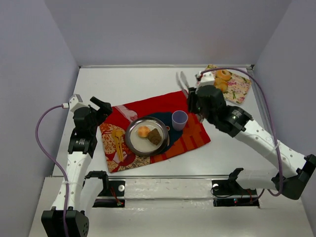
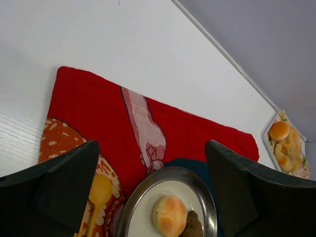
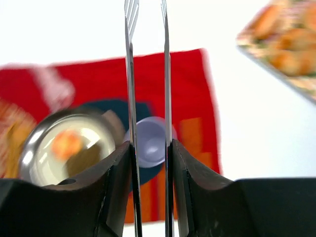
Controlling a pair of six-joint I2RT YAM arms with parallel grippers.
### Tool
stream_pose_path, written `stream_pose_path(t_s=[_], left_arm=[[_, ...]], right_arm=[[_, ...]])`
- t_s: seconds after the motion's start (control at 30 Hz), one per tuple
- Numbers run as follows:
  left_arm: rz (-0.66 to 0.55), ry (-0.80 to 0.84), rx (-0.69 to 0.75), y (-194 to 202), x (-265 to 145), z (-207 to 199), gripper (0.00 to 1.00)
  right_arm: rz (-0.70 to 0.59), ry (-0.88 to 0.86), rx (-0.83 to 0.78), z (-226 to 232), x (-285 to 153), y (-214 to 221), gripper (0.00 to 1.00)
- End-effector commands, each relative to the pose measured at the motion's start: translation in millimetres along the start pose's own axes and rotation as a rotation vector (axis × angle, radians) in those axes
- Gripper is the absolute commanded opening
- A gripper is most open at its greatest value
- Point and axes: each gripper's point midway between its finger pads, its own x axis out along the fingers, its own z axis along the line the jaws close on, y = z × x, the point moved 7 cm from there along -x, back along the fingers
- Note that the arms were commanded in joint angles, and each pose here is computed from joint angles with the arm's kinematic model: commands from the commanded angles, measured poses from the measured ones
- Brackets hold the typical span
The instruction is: Place the bread
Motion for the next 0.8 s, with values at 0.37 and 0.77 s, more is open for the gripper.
stream_pose_path(t_s=[0.37,0.77], left_arm=[[-0.032,0.036,0.005,-4,-2,-3,0.99],[-0.040,0.045,0.008,-5,-4,-4,0.99]], right_arm=[[0.170,0.239,0.079,-169,82,53,0.43],[0.425,0.224,0.142,-204,128,125,0.48]])
